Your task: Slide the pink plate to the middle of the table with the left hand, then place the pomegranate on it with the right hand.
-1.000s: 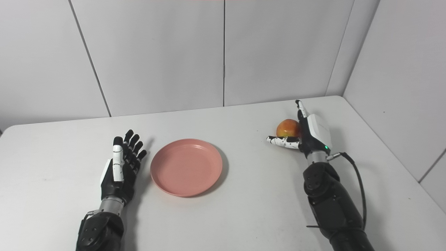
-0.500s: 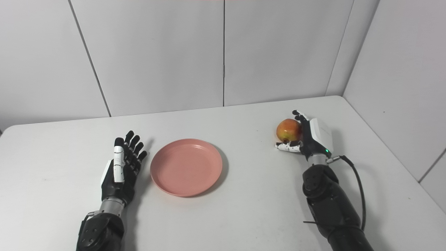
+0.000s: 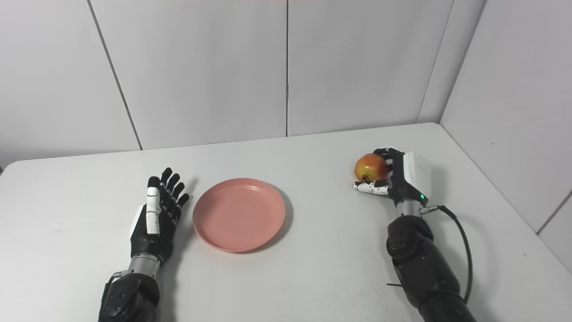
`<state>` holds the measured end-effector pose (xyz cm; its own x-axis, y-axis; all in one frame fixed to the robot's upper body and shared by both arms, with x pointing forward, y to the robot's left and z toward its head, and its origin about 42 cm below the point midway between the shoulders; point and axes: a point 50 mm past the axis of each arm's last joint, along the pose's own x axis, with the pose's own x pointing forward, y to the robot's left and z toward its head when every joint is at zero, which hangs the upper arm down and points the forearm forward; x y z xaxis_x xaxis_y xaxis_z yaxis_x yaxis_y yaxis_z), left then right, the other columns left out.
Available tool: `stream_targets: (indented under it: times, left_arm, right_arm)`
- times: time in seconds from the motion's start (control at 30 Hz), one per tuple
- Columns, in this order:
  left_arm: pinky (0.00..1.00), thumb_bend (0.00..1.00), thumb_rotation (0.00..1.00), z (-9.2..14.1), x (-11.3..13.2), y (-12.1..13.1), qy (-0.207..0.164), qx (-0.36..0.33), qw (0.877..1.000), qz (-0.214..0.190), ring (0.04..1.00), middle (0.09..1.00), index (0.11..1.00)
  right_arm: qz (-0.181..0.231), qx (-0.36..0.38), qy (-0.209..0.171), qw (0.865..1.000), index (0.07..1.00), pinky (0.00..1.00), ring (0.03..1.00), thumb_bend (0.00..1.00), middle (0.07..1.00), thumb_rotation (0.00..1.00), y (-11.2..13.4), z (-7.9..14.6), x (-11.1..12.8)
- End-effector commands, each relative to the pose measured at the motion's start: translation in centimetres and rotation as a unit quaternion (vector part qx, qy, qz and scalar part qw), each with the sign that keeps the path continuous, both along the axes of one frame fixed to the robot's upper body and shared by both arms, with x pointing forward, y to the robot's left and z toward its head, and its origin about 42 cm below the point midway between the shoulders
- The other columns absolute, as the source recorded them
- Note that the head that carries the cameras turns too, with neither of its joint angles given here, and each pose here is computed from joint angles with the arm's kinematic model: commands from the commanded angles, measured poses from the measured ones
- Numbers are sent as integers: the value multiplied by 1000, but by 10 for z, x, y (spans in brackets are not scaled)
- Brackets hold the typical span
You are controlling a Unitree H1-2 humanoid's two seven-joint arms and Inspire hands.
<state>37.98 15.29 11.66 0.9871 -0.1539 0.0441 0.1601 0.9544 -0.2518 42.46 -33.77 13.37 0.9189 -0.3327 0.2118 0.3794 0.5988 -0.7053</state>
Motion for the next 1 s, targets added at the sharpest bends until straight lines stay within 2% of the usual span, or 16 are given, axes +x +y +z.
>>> stream_targets:
  times: [0.0,0.13,0.27,0.5,0.97]
  left_arm:
    - [974,654,973,23,9,-7,-46,-11,999,-3,998,1000,991]
    - [972,648,984,23,9,-10,-47,-7,999,-2,999,1000,996]
    - [972,649,984,23,8,-14,-44,-6,999,-3,997,1000,996]
    - [998,651,999,24,8,-20,-47,-12,999,-12,1000,1000,1000]
    - [981,634,1000,32,8,-37,-49,2,999,5,1000,1000,1000]
  right_arm:
    - [9,-8,-70,997,529,430,498,517,463,0,1,32,14]
    - [13,-8,-90,996,529,426,492,517,464,0,3,37,12]
    - [27,-4,-128,991,531,424,485,518,463,0,7,44,10]
    - [75,0,-181,981,534,389,467,517,460,0,29,68,3]
    - [184,37,-224,956,538,376,441,515,452,0,83,105,-27]
